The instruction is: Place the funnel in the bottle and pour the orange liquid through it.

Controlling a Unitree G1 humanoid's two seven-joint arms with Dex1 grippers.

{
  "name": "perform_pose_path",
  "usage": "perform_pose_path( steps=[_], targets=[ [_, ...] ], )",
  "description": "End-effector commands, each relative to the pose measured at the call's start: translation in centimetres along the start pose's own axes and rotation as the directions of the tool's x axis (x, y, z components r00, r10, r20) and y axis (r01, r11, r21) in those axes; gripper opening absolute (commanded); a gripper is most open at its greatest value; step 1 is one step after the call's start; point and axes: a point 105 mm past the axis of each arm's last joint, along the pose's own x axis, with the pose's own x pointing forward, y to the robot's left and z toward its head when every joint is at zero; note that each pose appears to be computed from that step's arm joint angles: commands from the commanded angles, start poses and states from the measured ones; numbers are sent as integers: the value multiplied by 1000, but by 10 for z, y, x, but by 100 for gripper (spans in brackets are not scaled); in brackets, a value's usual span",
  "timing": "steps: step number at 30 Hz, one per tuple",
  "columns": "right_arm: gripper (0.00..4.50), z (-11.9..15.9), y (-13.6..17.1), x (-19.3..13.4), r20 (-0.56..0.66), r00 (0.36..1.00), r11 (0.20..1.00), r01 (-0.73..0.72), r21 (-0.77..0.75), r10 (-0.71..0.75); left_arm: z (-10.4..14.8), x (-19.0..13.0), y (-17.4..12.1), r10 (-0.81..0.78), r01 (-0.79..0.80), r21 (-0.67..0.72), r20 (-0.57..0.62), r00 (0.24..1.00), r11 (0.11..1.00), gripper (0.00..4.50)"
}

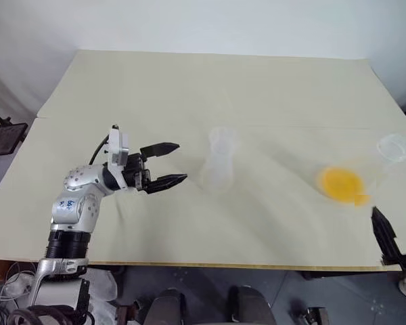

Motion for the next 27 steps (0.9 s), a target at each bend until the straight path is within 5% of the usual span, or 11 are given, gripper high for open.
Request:
perform_pose_path(
  steps=[1, 16, 27],
  targets=[
    [450, 5, -11, -3, 14, 999, 999, 37, -8, -37, 15, 5, -9, -30, 29, 27, 45, 999, 999, 446],
    [450, 6, -30, 92, -38, 997, 986, -65, 153, 71, 18, 8, -32, -47, 48, -11, 36, 998, 999, 446],
    [450, 4, -35, 126, -25, 994, 971, -94, 219, 102, 21, 7, -35, -16, 16, 7, 41, 999, 1000, 446]
  ],
)
